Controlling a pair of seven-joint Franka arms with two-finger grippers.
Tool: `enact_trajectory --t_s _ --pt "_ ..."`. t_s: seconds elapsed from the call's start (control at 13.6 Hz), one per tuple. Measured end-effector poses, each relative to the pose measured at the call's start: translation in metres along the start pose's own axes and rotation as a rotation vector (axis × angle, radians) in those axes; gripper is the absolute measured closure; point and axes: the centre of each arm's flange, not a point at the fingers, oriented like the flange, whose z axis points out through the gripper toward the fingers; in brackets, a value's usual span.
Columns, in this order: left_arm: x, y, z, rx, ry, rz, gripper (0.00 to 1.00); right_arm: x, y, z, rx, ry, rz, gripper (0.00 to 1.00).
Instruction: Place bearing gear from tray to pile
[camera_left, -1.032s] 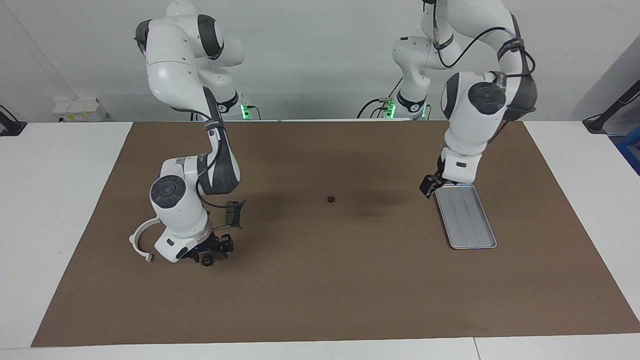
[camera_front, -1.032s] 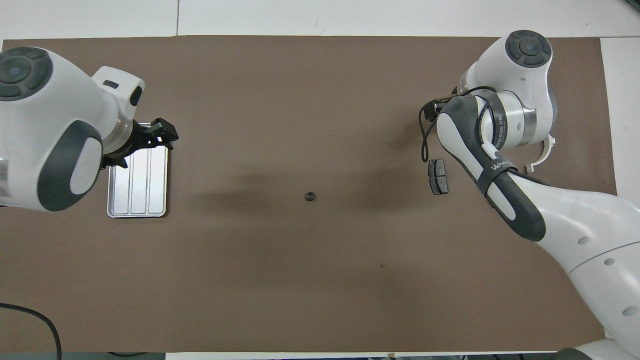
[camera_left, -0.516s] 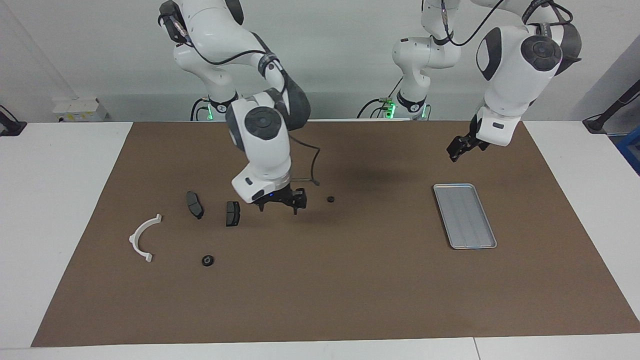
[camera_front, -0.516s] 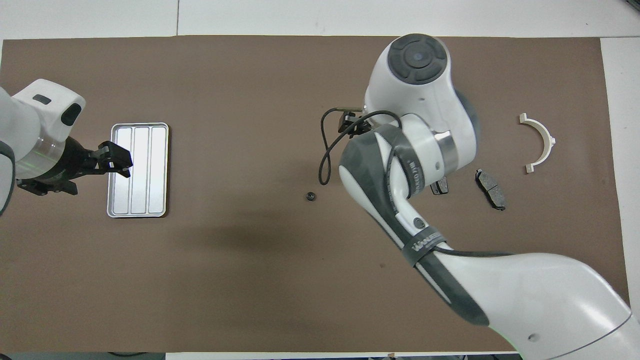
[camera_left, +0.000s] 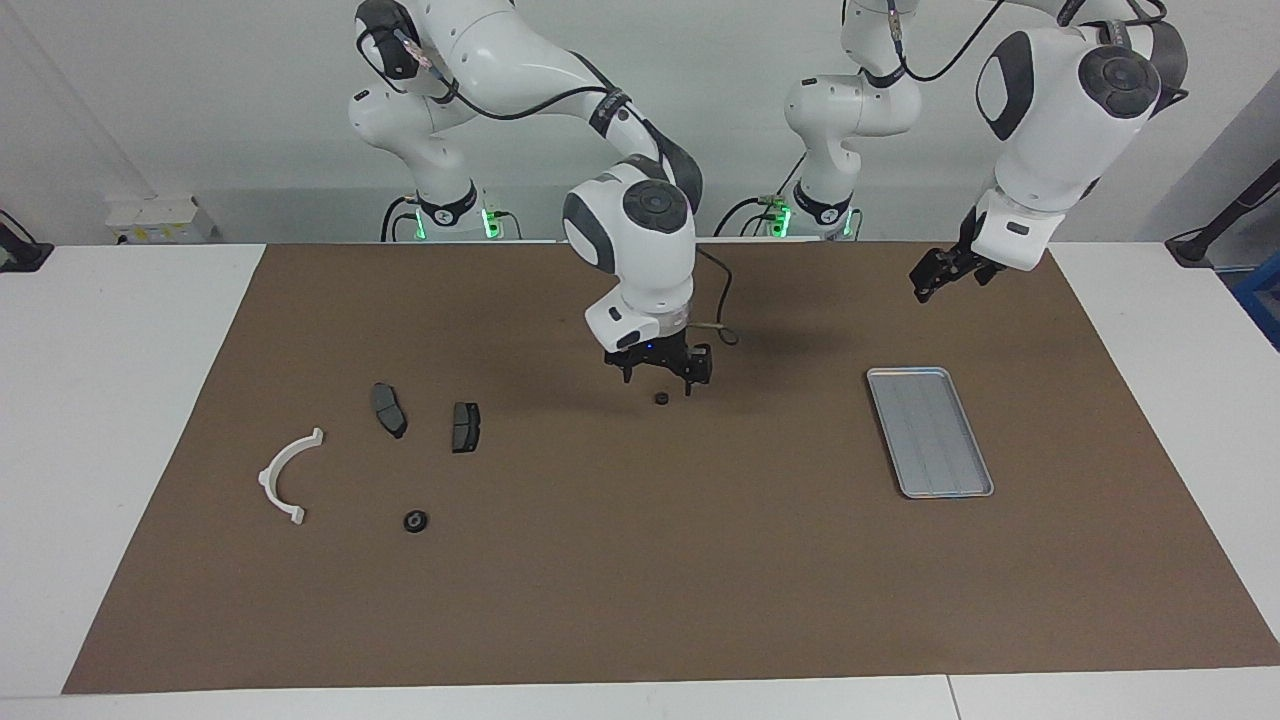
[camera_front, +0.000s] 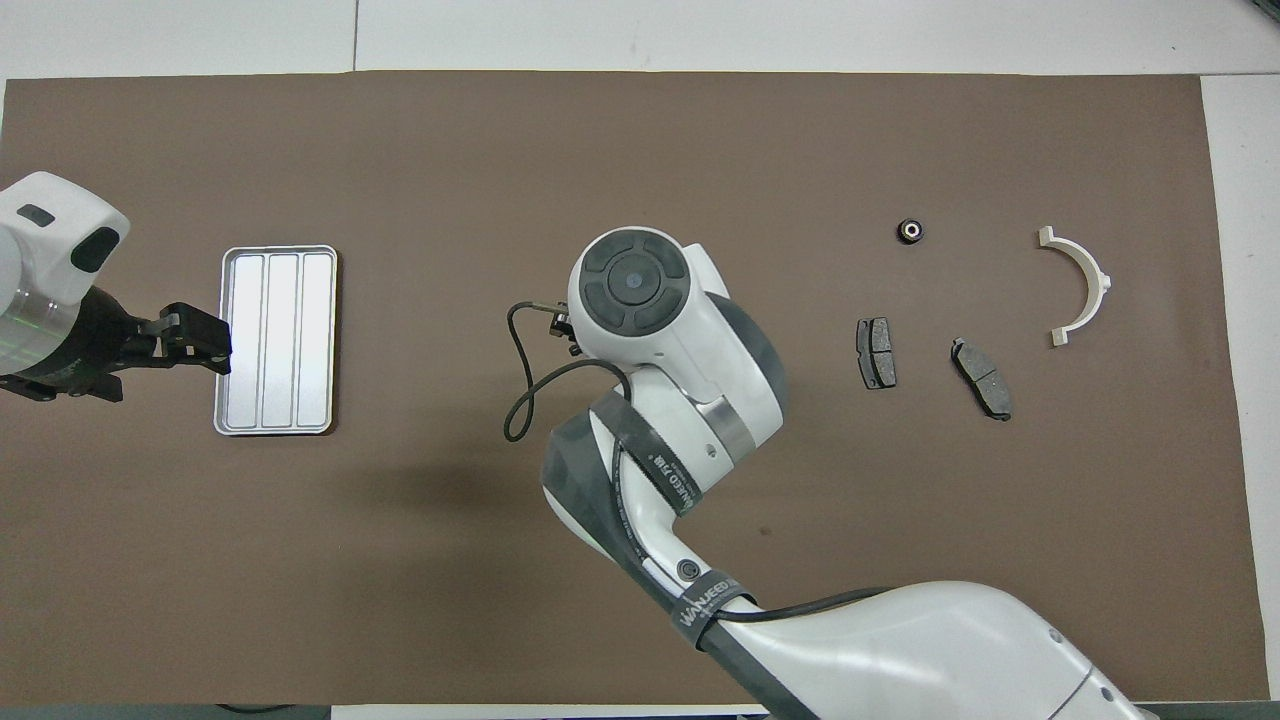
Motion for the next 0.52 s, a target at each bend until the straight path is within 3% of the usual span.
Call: enact_trajectory --t_s 0.22,0.52 --pt "0.008 -0.007 0.0 -0.015 0.044 0.022 0.0 -0.024 -0.008 0.033 -0.008 -0.008 0.002 0.0" --pt "0.013 -0.011 0.005 -0.039 0.063 0.049 0.0 -0.014 0.006 0.057 -0.009 0.003 0.019 0.0"
